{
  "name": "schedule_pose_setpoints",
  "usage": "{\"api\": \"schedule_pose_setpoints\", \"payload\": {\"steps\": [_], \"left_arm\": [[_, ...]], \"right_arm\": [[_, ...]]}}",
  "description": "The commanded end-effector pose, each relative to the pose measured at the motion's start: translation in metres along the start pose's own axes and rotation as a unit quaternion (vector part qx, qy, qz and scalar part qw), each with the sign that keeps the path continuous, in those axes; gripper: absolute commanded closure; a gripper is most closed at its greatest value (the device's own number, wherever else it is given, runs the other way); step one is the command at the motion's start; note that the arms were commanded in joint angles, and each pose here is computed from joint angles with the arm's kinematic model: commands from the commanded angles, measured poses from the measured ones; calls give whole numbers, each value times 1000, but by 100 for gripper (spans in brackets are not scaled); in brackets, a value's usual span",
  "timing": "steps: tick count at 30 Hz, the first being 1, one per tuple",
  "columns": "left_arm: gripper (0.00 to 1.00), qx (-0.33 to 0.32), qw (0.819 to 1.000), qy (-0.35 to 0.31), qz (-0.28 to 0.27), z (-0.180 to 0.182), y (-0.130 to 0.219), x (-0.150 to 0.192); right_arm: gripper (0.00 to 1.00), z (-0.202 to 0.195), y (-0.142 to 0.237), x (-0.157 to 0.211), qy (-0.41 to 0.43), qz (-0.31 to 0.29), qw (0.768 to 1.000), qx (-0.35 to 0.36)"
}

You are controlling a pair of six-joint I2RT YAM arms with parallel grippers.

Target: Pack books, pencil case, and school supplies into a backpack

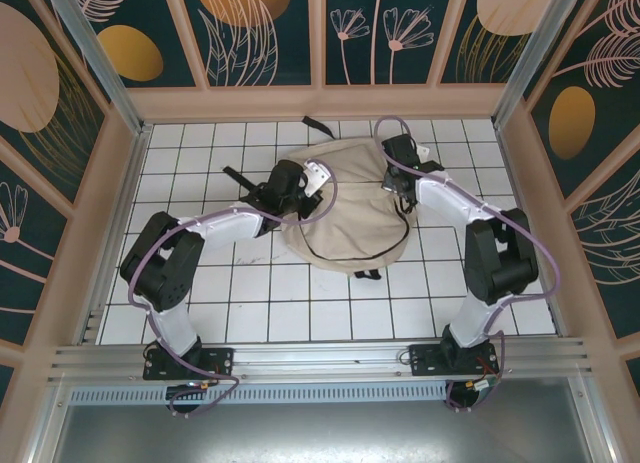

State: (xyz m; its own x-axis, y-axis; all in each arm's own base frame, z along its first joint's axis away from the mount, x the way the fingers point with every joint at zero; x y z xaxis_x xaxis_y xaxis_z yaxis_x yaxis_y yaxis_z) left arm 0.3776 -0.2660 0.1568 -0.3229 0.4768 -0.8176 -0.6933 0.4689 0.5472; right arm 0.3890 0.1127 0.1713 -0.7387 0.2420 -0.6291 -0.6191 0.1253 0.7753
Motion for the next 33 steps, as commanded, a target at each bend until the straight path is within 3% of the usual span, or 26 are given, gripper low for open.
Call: {"api": "schedule_pose_setpoints", "payload": {"steps": [1,3,4,8,12,15,19,20,27,30,33], "left_arm": [[76,-98,994,38,-36,38,4,-21],[52,-87,994,54,-43,35,8,-22],[45,-74,994,59,-46,33,12,-24],[33,-52,991,101,-72,31,40,-42],[14,-104,974,164,-114,47,81,-58],[1,-168,951,216,-141,67,111,-59],[1,-242,915,283,-158,99,145,-47],[1,-267,902,301,-155,107,152,-34],[1,-447,783,391,-187,155,207,50],[1,-491,752,397,-191,158,219,82],[1,-526,734,391,-176,160,223,110]], "right_arm": [[100,0,15,3,-17,10,999,-30],[100,6,21,-2,-20,7,998,-56],[96,9,25,-5,-20,4,997,-70],[63,17,57,-27,-21,-34,991,-127],[34,-1,98,-52,-38,-114,984,-131],[25,-26,129,-65,-48,-196,974,-101],[10,-69,154,-69,-72,-279,957,-37],[2,-81,158,-69,-77,-298,951,-18],[1,-143,142,-47,-112,-364,923,51],[1,-156,121,-30,-104,-360,925,68],[1,-165,96,-12,-88,-350,928,87]]}}
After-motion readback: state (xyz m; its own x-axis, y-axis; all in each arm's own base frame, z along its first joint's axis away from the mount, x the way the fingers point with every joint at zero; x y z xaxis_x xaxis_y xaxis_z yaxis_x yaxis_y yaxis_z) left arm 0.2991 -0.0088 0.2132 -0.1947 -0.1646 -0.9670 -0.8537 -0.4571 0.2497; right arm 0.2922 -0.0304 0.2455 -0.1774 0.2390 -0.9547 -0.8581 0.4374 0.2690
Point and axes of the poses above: each hand's point on the last joint's axis, 136 mm out from that joint toward the fingers, its own y axis back along the fingers, its own z axis along the line the jaws close on, x = y × z, the point moved 6 cm from there along y, back along the fingers, and after that the axes turned 3 degrees about y, right-handed, at the moved point
